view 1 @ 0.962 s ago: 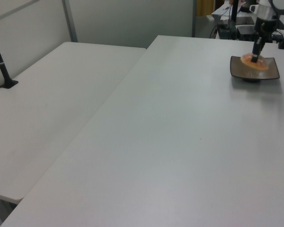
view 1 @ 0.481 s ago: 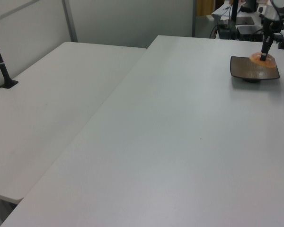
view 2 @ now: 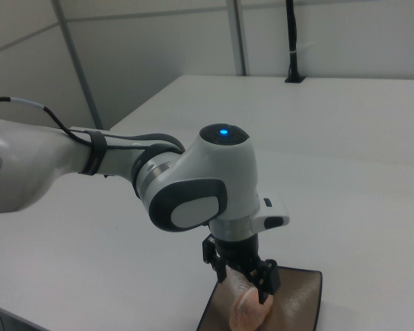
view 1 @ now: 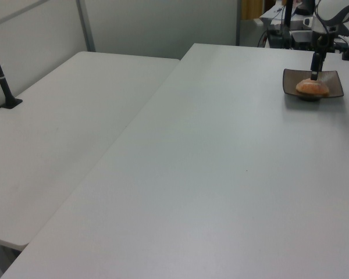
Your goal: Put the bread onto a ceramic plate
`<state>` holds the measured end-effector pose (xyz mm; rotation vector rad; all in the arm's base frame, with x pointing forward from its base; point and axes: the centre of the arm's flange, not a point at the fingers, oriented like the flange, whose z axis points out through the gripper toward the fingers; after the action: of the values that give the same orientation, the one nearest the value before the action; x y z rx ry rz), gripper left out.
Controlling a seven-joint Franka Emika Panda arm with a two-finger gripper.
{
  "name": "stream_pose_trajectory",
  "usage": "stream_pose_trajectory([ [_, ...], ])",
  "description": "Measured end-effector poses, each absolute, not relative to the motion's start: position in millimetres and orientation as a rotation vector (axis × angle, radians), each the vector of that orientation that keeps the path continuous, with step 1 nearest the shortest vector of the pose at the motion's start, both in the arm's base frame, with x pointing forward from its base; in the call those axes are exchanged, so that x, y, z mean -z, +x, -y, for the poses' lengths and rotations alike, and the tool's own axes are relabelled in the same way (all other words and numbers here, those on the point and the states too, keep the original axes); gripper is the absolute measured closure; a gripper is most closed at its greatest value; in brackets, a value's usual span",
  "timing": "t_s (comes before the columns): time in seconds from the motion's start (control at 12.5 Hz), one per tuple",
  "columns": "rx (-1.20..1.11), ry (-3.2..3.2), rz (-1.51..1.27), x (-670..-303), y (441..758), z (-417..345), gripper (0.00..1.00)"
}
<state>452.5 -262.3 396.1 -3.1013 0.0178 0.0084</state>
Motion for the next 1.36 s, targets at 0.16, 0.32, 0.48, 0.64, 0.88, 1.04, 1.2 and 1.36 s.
stream_pose_trajectory([
  [0.16,-0.001,-3.104,-0.021,-398,454,263,0.0],
  [0.32,0.012,-3.103,-0.048,-402,456,262,0.0],
  [0.48,0.032,-3.107,-0.088,-414,465,253,0.0],
  [0.64,0.031,-3.104,-0.131,-448,489,224,0.0],
  [0.88,0.065,-3.108,-0.148,-519,524,160,0.0],
  [1.04,0.086,-3.112,-0.097,-556,534,122,0.0],
  [1.2,0.09,-3.115,-0.058,-591,539,77,0.0],
  [1.36,0.084,-3.116,-0.051,-612,537,45,0.0],
])
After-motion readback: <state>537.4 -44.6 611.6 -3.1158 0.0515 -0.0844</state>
